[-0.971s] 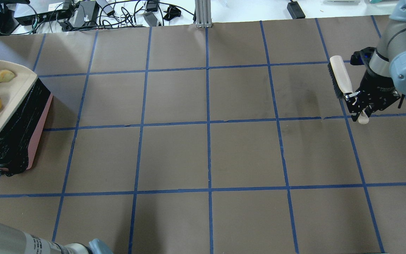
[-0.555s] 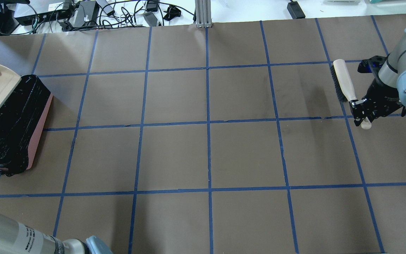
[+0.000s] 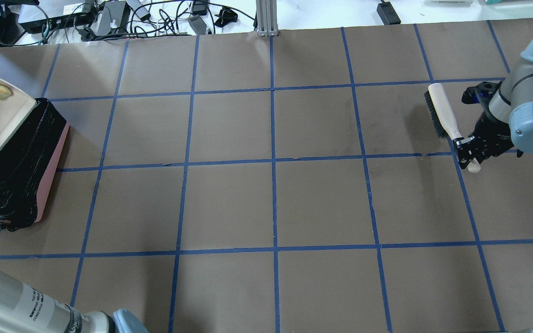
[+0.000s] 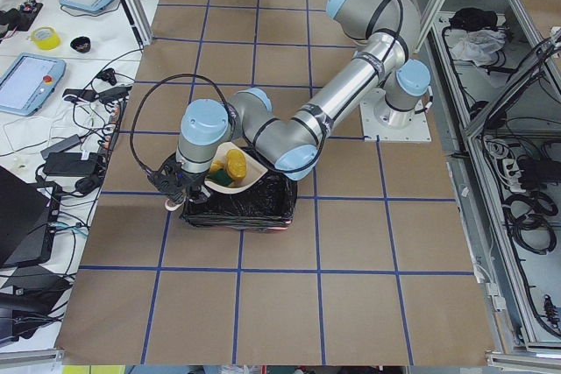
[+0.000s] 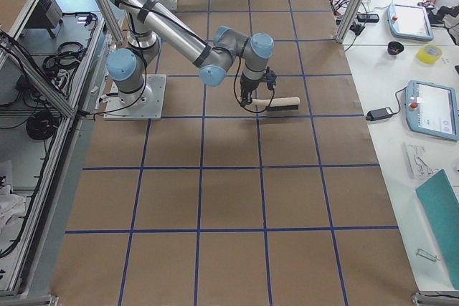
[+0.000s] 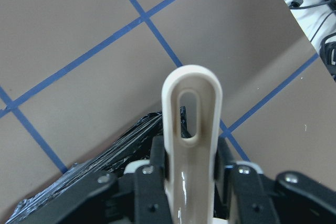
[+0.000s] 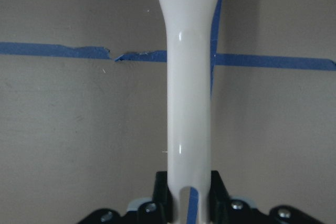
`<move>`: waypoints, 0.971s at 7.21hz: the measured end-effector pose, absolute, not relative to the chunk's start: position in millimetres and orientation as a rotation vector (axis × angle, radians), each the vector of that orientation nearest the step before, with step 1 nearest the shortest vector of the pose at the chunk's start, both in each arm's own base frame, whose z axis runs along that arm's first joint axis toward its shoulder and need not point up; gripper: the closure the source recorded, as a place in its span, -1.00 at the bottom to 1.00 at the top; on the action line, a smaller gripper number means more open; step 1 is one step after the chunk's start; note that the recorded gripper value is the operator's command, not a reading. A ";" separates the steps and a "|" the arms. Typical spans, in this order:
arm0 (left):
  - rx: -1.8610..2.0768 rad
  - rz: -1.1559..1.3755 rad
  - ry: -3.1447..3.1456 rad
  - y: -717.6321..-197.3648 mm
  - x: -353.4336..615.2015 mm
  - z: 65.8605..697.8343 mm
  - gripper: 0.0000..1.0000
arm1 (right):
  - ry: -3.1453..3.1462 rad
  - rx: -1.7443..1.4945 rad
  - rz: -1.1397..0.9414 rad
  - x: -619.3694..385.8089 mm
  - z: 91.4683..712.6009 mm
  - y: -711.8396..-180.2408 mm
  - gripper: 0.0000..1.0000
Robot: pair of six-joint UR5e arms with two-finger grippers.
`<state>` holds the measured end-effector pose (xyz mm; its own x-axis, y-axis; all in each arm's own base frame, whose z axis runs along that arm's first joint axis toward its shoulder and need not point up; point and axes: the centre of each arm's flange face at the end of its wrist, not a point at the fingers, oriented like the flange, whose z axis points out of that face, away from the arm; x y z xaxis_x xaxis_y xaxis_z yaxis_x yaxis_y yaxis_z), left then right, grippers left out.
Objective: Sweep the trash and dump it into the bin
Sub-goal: 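Tip the dustpan over the black bin with the left gripper while the right withdraws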
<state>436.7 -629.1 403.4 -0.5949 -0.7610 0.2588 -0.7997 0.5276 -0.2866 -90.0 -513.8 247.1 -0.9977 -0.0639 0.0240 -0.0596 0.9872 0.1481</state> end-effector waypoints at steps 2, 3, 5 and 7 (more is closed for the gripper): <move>1.206 0.687 -2.599 -639.3 429.7 408.8 1.00 | -3.098 0.080 -0.233 -93.3 243.2 -517.0 1.00; 1.091 0.741 -2.599 -641.3 424.1 417.1 1.00 | -3.097 0.064 -0.236 -95.6 241.3 -520.9 1.00; 0.863 0.884 -2.615 -643.7 417.7 434.1 1.00 | -3.104 0.054 -0.239 -97.5 240.2 -525.6 0.33; 0.648 1.019 -2.586 -635.6 415.7 455.3 1.00 | -3.100 0.050 -0.232 -98.6 242.0 -527.6 -1.00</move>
<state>415.7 -635.6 455.3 -0.8577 -0.3019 0.4161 -0.5046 0.6491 -0.5692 -98.6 -527.6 242.0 -0.9990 -0.0346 0.0298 -0.0297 0.9883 0.1496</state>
